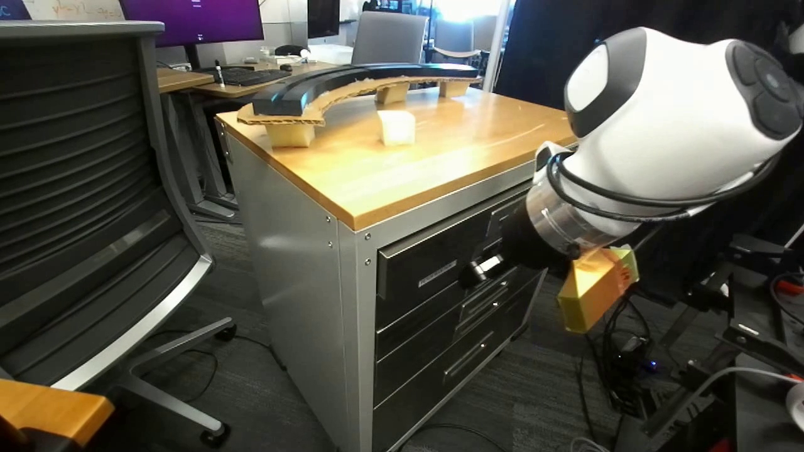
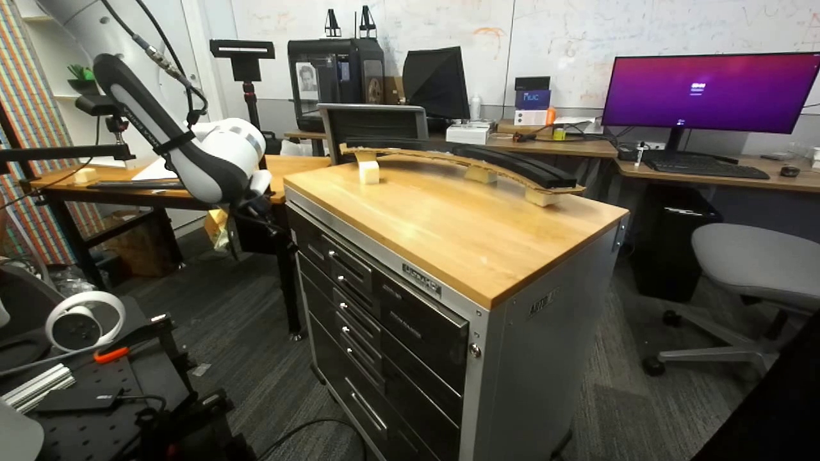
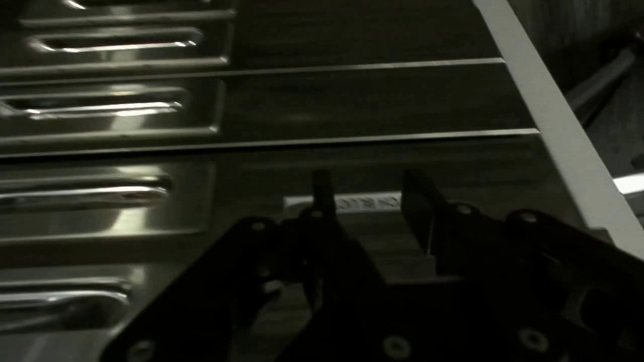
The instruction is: Place the screwdriver in the drawer then close it
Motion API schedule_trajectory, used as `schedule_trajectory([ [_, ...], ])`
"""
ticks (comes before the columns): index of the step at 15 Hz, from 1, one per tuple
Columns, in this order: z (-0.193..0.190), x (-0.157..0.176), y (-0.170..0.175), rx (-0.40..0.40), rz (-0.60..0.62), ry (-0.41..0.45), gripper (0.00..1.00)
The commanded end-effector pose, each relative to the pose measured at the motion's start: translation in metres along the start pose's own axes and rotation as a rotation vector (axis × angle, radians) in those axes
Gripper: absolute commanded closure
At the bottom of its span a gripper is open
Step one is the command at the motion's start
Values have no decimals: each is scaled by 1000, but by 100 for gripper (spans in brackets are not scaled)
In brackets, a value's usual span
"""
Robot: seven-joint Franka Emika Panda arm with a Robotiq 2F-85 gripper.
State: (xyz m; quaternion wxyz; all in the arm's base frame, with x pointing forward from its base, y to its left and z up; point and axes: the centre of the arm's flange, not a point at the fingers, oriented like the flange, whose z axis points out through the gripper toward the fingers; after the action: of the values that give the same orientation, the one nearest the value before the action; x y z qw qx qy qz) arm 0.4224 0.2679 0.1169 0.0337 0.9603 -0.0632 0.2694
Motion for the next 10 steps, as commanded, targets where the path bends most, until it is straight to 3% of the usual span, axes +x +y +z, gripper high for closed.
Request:
schedule_trajectory([
  [1, -62, 25, 59, -24, -91, -180, 26],
  [5, -85, 12, 121, -67, -195, -353, 0],
  [9, -85, -27, 169, -80, -293, -496, 0],
  [10, -33, -89, 196, -81, -266, -420, 0],
])
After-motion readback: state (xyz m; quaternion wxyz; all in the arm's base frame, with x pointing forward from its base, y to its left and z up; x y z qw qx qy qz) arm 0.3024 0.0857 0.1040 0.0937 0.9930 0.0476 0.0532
